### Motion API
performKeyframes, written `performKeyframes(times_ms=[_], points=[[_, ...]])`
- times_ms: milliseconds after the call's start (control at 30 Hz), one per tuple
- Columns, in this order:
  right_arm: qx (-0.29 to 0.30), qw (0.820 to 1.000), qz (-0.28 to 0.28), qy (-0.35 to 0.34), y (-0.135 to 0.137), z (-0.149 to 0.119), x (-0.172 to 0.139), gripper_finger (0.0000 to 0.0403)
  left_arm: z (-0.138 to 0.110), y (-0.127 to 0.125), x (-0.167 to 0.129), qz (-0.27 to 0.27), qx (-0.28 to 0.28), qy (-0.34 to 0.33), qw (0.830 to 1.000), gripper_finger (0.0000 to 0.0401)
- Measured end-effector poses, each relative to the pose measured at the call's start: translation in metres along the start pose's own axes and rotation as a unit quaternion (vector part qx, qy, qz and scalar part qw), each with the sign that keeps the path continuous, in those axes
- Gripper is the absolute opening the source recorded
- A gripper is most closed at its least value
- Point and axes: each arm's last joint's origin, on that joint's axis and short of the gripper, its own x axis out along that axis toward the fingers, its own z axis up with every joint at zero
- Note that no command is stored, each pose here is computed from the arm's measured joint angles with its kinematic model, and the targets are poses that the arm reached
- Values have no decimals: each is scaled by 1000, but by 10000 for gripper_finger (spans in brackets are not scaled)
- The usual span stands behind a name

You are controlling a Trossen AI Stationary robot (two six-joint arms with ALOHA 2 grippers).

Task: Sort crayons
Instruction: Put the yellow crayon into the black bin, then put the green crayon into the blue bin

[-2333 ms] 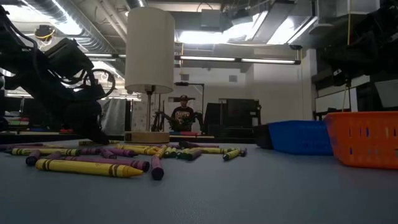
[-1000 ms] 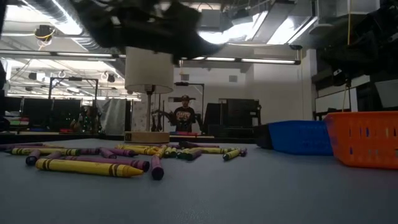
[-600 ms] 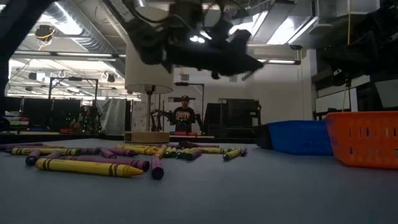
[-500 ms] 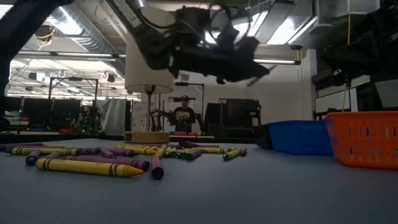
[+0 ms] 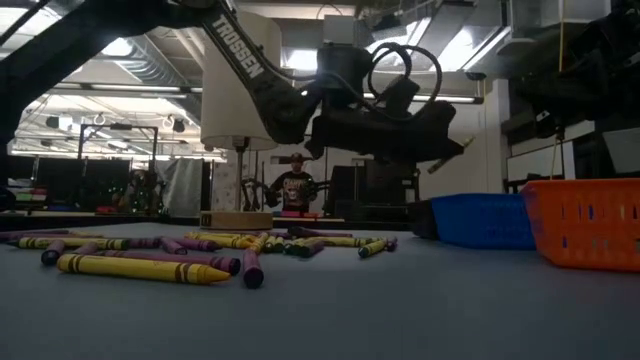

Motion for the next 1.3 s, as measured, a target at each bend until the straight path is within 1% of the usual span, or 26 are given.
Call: performKeyframes(times_ms=[267,667,833,933,1100,1167,1300], points=[[0,1000,0,0,0,0,0,3,1,6,1,12,-1,0,1000,43],[0,1000,0,0,0,0,0,3,-1,6,1,12,0,6,1000,106],[1,1000,0,0,0,0,0,3,6,7,0,13,-1,-6,1000,123],[1,1000,0,0,0,0,0,3,14,9,-2,15,-1,-8,1000,129],[1,1000,1,-4,0,1,0,3,42,12,-9,14,1,14,1000,126],[1,1000,1,-11,0,2,0,3,57,13,-15,12,3,32,999,123],[1,1000,2,-20,0,4,0,3,89,16,-35,-1,15,95,995,114]])
